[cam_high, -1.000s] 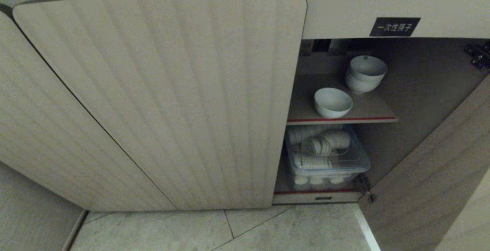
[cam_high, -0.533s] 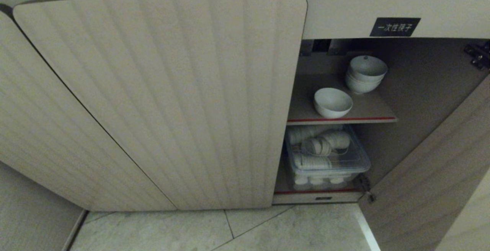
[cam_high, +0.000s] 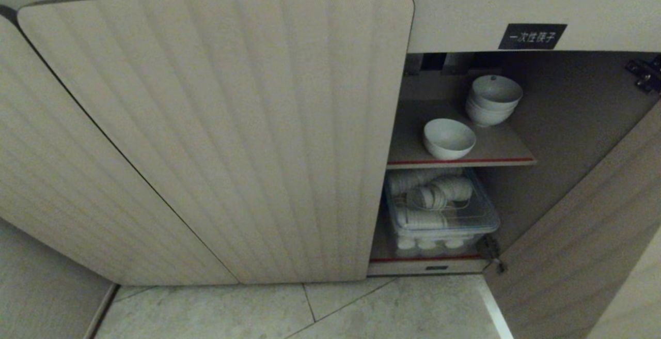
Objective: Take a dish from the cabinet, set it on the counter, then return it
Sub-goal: Close the cabinet door
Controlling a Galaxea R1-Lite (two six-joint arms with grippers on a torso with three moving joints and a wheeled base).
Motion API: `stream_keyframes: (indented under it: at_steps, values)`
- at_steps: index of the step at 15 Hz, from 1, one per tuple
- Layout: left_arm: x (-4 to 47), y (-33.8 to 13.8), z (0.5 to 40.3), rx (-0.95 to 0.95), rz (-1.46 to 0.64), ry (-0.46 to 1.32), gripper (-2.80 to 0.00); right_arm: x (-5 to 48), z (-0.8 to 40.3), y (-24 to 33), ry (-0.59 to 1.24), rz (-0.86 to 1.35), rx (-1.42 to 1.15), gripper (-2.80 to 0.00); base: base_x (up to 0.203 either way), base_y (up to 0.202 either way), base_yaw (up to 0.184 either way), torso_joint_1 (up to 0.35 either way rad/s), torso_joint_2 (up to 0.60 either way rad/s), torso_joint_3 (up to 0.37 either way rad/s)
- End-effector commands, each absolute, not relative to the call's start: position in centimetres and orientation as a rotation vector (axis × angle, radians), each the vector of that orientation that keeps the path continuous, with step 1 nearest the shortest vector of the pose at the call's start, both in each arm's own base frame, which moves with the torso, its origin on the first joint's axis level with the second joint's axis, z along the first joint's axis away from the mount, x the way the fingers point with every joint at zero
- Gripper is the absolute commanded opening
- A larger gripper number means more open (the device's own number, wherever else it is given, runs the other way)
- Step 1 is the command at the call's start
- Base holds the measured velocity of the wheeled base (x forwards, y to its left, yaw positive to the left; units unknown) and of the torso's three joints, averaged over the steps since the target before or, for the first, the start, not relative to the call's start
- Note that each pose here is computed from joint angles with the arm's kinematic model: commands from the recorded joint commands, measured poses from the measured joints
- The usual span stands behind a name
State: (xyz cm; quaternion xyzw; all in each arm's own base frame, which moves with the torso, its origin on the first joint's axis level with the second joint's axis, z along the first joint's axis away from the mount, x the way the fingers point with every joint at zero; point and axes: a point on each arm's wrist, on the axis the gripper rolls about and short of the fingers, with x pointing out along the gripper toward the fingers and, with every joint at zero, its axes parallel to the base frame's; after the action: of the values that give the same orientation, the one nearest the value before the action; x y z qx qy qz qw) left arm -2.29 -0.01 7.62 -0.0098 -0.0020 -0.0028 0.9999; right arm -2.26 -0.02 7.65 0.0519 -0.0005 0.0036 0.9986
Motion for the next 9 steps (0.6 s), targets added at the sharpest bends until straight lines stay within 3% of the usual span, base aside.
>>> stream_keyframes:
  at_steps: [1,9]
  values:
    - [-2.29,-0.01,7.62,-0.02,-0.006,-0.005,-2.8,-2.3,7.68,-0.02,-0.007,0.008,0.104,-2.8,0.0,0.0,0.0,0.0,0.0,0.0]
    - [-2.29,-0.01,7.62,-0.02,-0.008,-0.005,-2.8,-2.3,7.68,-0.02,-0.007,0.008,0.104,-2.8,0.0,0.0,0.0,0.0,0.0,0.0]
